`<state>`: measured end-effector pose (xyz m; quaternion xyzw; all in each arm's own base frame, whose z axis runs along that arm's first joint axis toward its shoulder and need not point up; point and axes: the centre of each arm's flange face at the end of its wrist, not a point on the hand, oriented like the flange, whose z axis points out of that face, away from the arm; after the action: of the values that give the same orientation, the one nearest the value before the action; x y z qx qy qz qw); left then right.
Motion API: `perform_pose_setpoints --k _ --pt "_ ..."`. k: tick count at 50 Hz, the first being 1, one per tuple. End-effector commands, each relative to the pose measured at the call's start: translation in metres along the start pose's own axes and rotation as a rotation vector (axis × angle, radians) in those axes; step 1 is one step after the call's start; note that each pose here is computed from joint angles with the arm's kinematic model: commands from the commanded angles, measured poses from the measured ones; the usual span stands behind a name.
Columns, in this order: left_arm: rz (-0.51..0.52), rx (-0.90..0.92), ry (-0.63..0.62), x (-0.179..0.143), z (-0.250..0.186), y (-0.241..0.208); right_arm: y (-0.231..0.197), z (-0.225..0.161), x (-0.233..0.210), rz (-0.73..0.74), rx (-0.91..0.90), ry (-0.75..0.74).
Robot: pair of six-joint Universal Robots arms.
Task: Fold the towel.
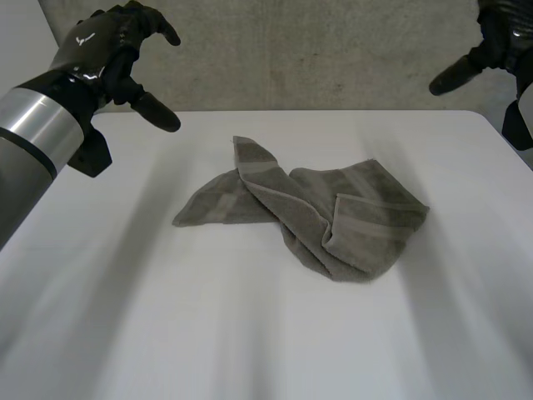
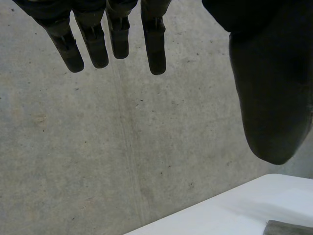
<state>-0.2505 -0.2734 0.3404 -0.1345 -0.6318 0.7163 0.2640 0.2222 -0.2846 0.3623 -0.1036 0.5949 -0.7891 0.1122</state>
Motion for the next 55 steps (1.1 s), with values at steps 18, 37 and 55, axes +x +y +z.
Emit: perform_pose_setpoints --k 18,37,55 --pt "-0.014 -0.086 -0.025 -0.001 -0.004 -0.004 0.03 0.004 0.01 -0.154 -0.201 0.083" --pt "-0.013 -0.107 -0.027 0.0 -0.006 -0.002 0.034 0.002 -0.004 -0.135 -0.213 -0.098" --pt "-0.009 -0.142 0.142 -0.011 0.053 0.068 0.083 -0.011 -0.023 -0.482 -0.399 -0.37"
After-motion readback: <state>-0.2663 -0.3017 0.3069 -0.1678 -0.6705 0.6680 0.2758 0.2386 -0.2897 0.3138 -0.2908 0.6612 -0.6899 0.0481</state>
